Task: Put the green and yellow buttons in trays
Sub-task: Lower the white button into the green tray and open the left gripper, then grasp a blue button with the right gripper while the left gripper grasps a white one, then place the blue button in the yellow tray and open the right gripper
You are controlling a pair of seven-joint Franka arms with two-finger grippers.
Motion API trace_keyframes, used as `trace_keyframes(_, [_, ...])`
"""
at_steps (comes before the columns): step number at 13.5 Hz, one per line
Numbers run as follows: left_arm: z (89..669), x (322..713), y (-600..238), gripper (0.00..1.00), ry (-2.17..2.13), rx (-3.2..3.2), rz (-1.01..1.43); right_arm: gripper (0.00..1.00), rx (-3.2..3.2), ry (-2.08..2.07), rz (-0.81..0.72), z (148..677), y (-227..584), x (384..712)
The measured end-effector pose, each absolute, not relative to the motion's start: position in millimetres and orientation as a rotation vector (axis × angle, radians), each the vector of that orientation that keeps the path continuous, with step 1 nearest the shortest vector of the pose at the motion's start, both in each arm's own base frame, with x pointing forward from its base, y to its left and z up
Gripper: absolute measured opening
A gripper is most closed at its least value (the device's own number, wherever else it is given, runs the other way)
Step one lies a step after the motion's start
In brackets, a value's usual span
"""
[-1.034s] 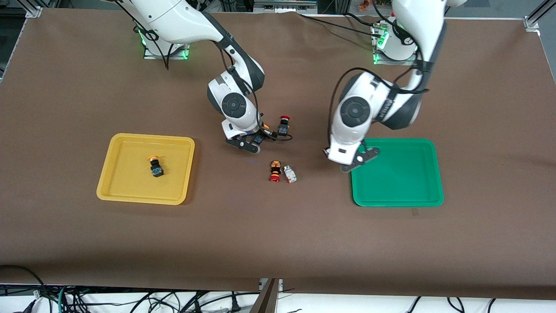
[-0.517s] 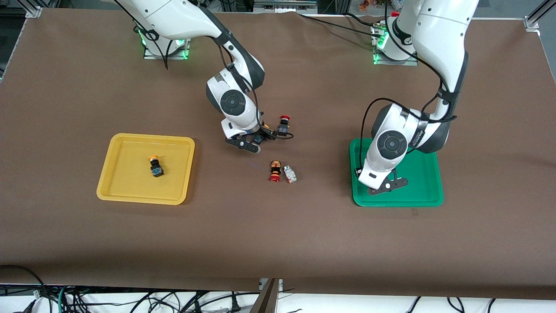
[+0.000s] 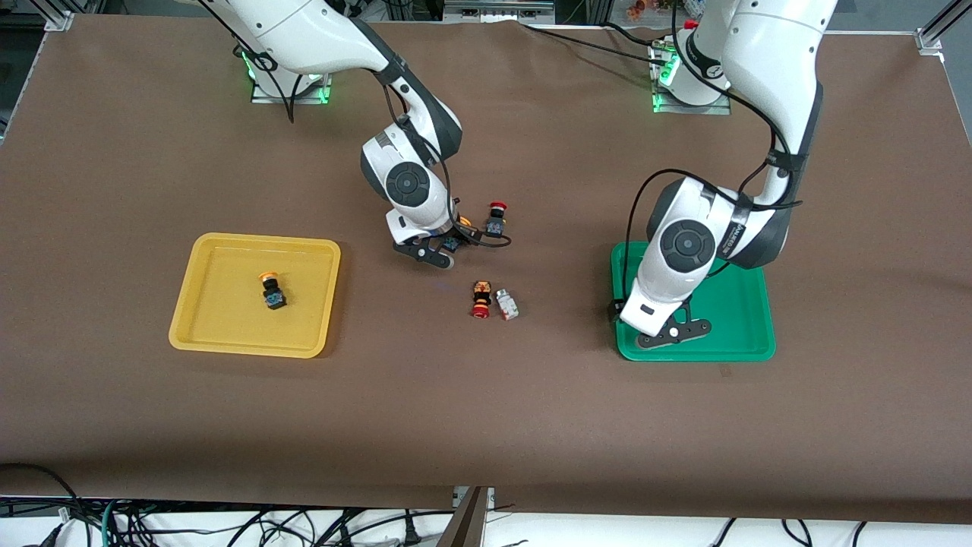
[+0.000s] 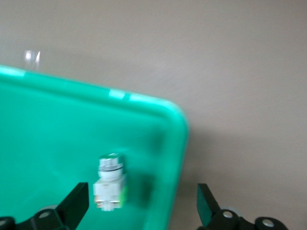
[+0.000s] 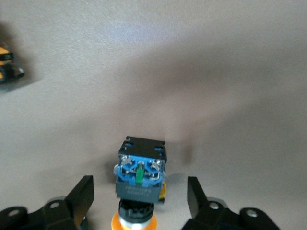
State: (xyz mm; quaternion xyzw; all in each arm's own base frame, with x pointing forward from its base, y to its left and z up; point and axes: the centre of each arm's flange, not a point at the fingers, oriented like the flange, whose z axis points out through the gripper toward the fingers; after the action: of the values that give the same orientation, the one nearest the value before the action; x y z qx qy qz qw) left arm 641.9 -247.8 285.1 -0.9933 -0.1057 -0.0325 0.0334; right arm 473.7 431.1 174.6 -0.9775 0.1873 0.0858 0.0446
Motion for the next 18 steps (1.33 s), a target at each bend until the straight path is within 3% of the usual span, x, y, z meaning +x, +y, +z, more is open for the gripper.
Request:
trace_keyframes(4, [292.2,640.5,-341.2,1.0,-0.156,-3.108,-0.189,0.4,-2.985,0.546,0.249,176.4,434.3,471.8])
trace_keyframes(7, [259.7,652.0,-369.3,1.0,-0.209,-3.173,-0.137,0.4,-3.044,0.42,0.258,194.0,412.3,487.8])
trace_keyframes(13, [222.3,619.2,-425.8,1.0,-0.313,-3.24,0.024,0.4,-3.177,-0.131,0.227,237.5,240.3,578.9])
trace_keyframes(17, [206.0,609.9,-434.7,1.0,-0.315,-3.226,0.054,0.4,-3.2,-0.323,0.252,233.8,159.8,596.1])
trace_keyframes(18, [205.5,610.5,-433.8,0.93,-0.318,-3.225,0.054,0.41,-3.202,-0.331,0.268,229.4,152.0,593.8])
